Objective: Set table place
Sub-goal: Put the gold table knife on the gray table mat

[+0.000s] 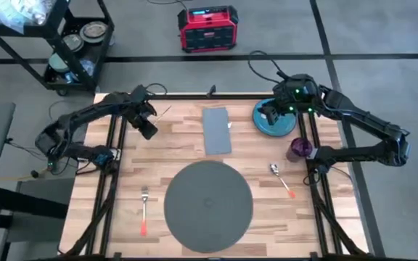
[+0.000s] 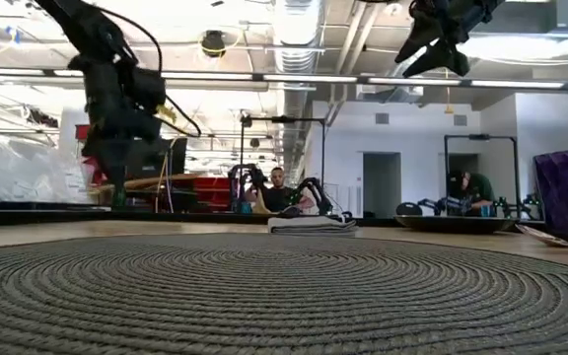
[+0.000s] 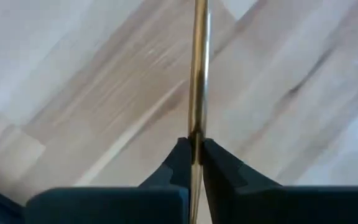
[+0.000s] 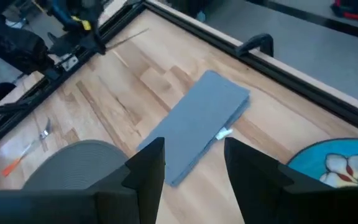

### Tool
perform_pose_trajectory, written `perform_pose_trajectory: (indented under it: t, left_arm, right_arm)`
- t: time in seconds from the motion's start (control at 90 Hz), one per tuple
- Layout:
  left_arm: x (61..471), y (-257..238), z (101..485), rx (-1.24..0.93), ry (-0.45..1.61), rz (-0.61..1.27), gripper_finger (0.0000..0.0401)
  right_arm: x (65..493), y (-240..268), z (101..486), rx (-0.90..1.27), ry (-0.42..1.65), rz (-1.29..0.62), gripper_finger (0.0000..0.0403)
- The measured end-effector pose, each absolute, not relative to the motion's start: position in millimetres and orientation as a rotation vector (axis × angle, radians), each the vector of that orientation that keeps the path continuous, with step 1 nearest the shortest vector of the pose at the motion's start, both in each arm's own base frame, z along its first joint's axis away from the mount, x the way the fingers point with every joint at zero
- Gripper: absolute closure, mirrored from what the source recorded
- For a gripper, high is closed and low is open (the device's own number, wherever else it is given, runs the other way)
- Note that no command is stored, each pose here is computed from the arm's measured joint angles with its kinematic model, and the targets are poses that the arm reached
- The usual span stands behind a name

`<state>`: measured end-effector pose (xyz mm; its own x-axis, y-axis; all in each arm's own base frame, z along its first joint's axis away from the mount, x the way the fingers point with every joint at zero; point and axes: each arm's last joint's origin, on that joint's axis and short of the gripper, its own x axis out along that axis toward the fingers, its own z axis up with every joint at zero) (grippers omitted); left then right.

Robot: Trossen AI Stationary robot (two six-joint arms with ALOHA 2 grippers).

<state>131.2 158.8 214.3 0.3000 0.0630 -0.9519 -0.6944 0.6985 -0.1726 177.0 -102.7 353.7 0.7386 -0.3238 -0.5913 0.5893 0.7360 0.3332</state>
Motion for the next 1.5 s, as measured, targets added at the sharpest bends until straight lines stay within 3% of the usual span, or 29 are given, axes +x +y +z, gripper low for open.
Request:
perform_pose_trajectory:
  t: [0.378,0.533,1.022,1.5]
  left_arm:
    - [134,155,241,-0.683,0.879,0.613,0.0401]
    - [146,152,242,-0.716,0.812,0.528,0.0401]
    - [192,122,228,-0.792,0.883,0.357,0.0401]
    - [259,43,219,-1.014,0.883,0.033,0.0401]
  right_arm:
    - [177,-103,354,0.534,0.525,-0.526,0.0248]
    - [177,-103,354,0.527,0.527,-0.525,0.0248]
    - [177,-104,354,0.526,0.527,-0.527,0.0248]
    - [176,-99,351,0.508,0.59,-0.394,0.0248]
